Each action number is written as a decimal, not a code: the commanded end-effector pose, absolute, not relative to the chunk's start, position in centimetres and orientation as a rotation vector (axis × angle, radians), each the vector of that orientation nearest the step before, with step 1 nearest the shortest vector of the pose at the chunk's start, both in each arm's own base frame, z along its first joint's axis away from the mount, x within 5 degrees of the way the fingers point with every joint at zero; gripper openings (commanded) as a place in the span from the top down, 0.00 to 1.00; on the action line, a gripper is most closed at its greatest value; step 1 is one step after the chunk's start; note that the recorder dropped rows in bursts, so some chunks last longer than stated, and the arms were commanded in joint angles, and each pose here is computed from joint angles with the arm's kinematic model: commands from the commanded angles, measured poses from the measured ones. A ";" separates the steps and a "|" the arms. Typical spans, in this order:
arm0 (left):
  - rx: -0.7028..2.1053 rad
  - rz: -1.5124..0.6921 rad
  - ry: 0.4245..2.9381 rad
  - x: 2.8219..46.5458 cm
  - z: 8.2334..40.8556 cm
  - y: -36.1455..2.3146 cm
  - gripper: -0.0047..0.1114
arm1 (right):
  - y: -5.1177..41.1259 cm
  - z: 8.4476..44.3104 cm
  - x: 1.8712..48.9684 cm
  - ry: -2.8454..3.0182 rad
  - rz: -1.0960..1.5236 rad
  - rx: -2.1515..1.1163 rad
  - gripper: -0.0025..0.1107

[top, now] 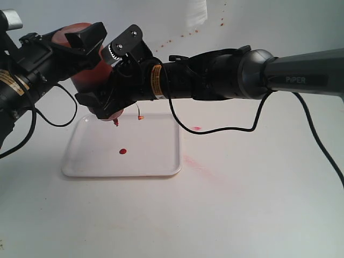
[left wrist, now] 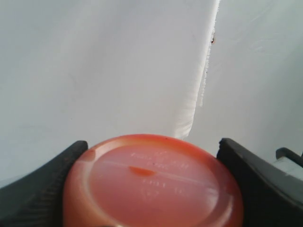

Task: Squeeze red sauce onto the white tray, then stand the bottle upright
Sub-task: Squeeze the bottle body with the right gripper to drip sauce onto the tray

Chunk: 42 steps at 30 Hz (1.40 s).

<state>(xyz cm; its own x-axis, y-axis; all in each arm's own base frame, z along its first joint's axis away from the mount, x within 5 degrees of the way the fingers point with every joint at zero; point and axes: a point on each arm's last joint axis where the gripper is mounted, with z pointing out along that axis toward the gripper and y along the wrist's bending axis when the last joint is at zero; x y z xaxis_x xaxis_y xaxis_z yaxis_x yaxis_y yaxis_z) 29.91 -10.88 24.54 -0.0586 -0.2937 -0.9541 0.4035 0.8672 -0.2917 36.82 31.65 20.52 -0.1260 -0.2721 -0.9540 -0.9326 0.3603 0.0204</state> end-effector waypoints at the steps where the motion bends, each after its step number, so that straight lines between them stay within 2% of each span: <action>1: 0.079 -0.594 1.437 30.0 25.8 -10.9 0.62 | 31.7 20.5 36.8 1.626 0.837 -1.095 0.43; 4: 0.079 -0.594 1.437 30.0 25.8 -10.9 0.62 | 31.7 20.5 36.8 1.626 0.837 -1.095 0.26; 9: 0.079 -0.594 1.437 30.0 25.8 -10.9 0.62 | 31.6 20.5 36.8 1.632 0.830 -1.091 0.12; 13: 0.079 -0.594 1.437 30.0 25.8 -10.9 0.62 | 31.6 20.5 36.8 1.632 0.830 -1.091 0.08; 21: 0.079 -0.594 1.437 30.0 25.8 -10.9 0.62 | 31.6 20.7 36.9 1.633 0.837 -1.073 0.10; 24: 0.079 -0.594 1.437 30.0 25.8 -10.9 0.62 | 31.6 21.2 37.0 1.633 0.872 -1.014 0.15; 27: 0.079 -0.594 1.437 30.0 25.8 -10.9 0.62 | 31.5 21.5 37.0 1.632 0.880 -0.992 0.26; 38: 0.079 -0.594 1.437 30.0 25.8 -10.9 0.62 | 31.5 21.6 37.0 1.629 0.877 -0.996 0.98; 42: 0.079 -0.594 1.437 30.0 25.8 -10.9 0.62 | 31.5 21.6 37.1 1.639 0.862 -0.991 0.98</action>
